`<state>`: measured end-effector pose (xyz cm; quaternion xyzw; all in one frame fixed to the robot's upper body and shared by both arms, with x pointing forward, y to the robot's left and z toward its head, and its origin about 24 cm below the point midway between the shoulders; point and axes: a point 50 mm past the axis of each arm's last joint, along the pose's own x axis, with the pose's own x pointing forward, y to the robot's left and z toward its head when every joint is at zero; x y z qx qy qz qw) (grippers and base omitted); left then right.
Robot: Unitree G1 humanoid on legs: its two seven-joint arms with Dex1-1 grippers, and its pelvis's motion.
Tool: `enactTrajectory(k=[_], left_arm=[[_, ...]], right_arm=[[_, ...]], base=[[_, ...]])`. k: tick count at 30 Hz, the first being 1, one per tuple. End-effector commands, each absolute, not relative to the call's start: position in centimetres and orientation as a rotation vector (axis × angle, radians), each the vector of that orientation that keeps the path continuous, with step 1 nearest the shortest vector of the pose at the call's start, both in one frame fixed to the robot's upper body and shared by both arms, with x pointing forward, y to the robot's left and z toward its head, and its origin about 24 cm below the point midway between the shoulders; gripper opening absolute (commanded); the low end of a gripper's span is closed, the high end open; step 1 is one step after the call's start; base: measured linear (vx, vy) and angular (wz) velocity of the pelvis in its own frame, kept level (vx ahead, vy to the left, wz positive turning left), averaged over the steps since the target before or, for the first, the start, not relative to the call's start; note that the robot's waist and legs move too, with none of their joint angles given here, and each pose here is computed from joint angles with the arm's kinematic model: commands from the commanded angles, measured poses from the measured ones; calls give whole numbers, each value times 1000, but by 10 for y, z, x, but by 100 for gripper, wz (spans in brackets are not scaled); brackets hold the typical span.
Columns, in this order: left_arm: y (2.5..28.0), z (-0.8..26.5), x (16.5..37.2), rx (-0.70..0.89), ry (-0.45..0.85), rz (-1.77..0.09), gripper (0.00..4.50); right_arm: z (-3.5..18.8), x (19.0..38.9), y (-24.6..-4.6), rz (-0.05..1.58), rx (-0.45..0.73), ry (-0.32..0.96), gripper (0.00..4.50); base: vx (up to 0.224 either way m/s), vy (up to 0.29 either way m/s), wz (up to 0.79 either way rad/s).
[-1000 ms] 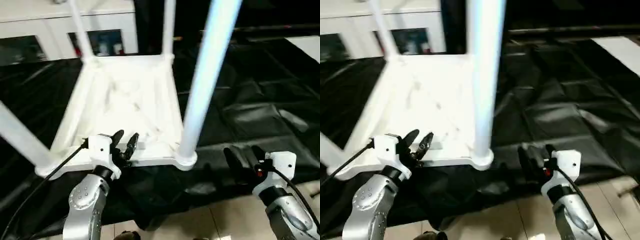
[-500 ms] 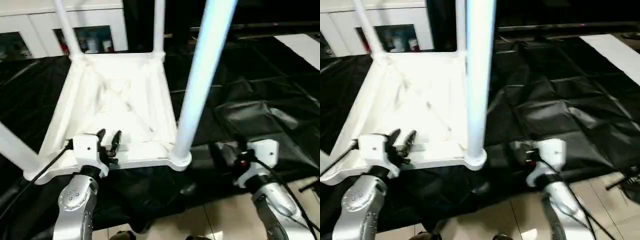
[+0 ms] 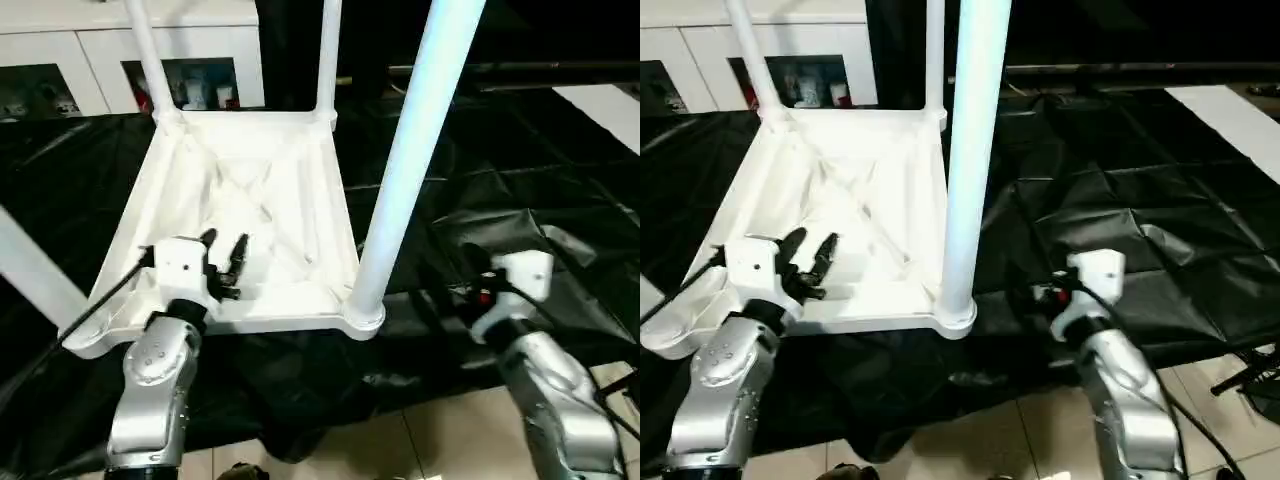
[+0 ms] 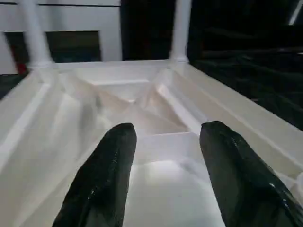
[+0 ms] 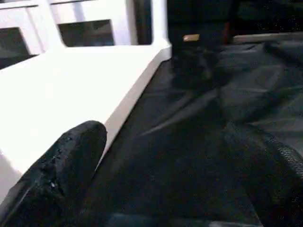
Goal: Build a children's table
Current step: Move to table
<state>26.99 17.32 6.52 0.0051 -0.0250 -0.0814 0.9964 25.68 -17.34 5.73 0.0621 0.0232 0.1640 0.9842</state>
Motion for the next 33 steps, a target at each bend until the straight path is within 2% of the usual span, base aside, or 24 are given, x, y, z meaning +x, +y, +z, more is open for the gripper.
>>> enactTrajectory(k=[1,3,6,8,12,17,20,24,27,33], left_arm=[[172,67,270,-5,-52,-172,250],[170,62,269,7,-24,-206,250],[167,64,266,-75,-69,-241,250],[167,60,270,-8,9,-218,250],[166,62,269,3,-1,-219,250],[179,63,264,10,-7,-167,250],[184,64,260,22,-9,-167,250],[186,67,254,13,-31,-144,250],[187,64,249,10,4,-132,250],[194,65,242,13,-12,-75,250]], right_arm=[[59,256,-173,325,140,37,450],[54,254,-169,335,125,54,450],[53,253,-165,361,132,57,450],[50,256,-164,364,128,61,450],[52,256,-169,343,135,54,450],[47,252,-173,326,133,72,450],[42,246,-175,334,134,102,450],[38,237,-170,423,167,145,450],[39,231,-164,527,148,155,450],[40,237,-158,558,116,137,450]], base=[[0,0,0],[0,0,0],[0,0,0],[-28,2,0],[-112,13,0],[-138,50,-13],[21,-112,12],[-59,2,28],[-108,45,19],[-36,54,-7]])
